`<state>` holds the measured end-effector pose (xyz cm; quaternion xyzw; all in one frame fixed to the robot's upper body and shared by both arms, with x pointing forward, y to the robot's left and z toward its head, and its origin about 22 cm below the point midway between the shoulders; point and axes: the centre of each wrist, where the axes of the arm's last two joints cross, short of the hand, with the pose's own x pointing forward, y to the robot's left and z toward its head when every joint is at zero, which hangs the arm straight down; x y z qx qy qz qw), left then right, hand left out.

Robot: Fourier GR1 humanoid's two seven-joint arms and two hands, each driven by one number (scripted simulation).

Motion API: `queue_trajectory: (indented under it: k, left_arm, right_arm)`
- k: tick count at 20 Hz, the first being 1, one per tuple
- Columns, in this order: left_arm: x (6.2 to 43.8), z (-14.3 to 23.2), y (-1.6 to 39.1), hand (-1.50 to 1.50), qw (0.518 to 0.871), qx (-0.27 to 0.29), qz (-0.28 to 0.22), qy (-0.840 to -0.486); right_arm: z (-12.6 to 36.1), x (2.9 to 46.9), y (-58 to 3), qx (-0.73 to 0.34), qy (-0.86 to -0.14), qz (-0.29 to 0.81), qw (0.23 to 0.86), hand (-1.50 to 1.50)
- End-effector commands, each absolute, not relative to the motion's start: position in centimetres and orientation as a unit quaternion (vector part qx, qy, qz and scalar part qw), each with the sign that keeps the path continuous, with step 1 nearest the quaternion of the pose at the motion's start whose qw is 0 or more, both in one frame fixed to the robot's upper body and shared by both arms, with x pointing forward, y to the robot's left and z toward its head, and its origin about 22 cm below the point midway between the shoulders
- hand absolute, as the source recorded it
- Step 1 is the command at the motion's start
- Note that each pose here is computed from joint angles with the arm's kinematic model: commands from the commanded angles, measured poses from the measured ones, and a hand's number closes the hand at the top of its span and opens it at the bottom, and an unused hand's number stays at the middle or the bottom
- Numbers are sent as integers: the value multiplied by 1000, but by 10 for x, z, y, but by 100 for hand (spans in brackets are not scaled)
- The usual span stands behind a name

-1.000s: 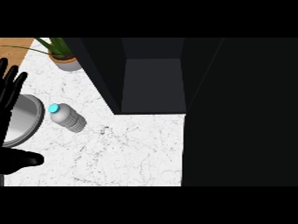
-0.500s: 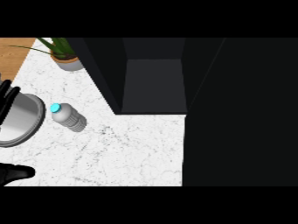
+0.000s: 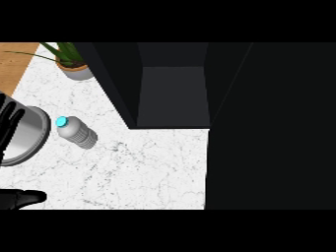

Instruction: Pick up the bottled water, place it into the cabinet and close the cabinet

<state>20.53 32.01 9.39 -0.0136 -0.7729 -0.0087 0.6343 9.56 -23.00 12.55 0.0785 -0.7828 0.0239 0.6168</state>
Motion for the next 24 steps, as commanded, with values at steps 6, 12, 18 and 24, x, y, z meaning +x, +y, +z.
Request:
queue_trajectory:
  k: [6,12,18,24]
  left_arm:
    - [228,50,330,-150,647,35,19,-761]
    - [240,16,346,-150,668,36,9,-743]
    - [258,-27,348,-150,671,43,22,-740]
    - [255,-76,361,-150,674,44,56,-735]
  right_arm:
    - [153,59,-230,75,-797,32,599,-150]
    - [146,58,-227,72,-797,30,600,-150]
    - [152,53,-234,72,-797,34,599,-150]
    - [143,40,-227,79,-794,37,602,-150]
